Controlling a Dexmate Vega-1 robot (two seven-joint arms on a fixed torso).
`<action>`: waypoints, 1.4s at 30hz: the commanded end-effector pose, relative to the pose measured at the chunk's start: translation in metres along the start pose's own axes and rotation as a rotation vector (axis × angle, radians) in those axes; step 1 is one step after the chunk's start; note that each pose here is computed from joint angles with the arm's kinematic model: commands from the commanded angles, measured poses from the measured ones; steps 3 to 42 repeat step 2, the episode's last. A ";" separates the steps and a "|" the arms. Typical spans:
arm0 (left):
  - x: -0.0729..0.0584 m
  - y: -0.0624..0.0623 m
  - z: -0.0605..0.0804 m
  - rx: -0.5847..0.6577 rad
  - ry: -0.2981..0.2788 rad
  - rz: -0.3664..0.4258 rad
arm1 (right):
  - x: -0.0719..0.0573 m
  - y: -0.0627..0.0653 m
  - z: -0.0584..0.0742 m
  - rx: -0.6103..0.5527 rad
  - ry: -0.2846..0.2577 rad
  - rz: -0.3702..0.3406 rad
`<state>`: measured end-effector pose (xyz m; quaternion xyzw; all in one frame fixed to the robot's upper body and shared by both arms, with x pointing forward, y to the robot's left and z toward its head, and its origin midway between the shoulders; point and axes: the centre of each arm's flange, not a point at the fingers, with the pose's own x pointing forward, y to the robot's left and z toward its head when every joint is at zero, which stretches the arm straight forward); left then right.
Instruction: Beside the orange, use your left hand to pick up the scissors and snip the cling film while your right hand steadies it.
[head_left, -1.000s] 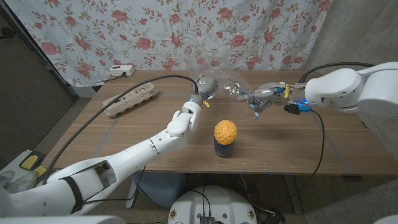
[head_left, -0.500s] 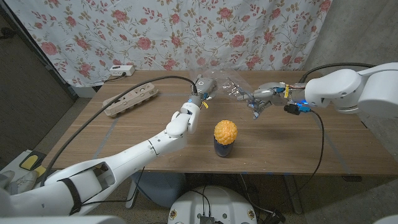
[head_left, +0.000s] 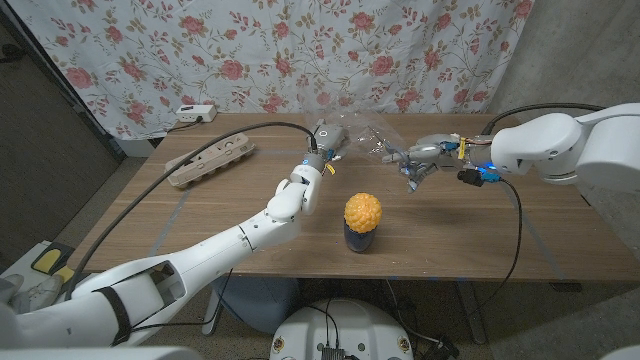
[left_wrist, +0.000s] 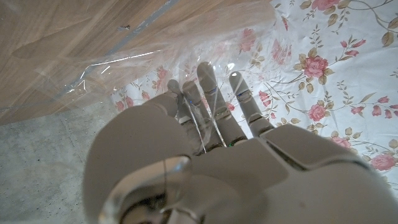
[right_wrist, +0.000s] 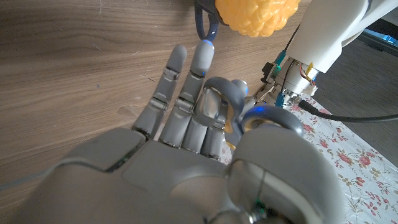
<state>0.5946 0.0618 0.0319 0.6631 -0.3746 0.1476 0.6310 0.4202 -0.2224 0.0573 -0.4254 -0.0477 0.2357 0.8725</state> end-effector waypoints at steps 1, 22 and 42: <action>-0.002 -0.001 0.001 -0.014 -0.027 0.022 | 0.002 -0.003 -0.004 0.003 0.003 0.012; -0.002 -0.001 0.001 -0.016 -0.028 0.023 | 0.002 -0.003 -0.004 0.002 0.005 0.011; -0.002 -0.001 0.001 -0.016 -0.028 0.023 | 0.002 -0.003 -0.004 0.002 0.005 0.011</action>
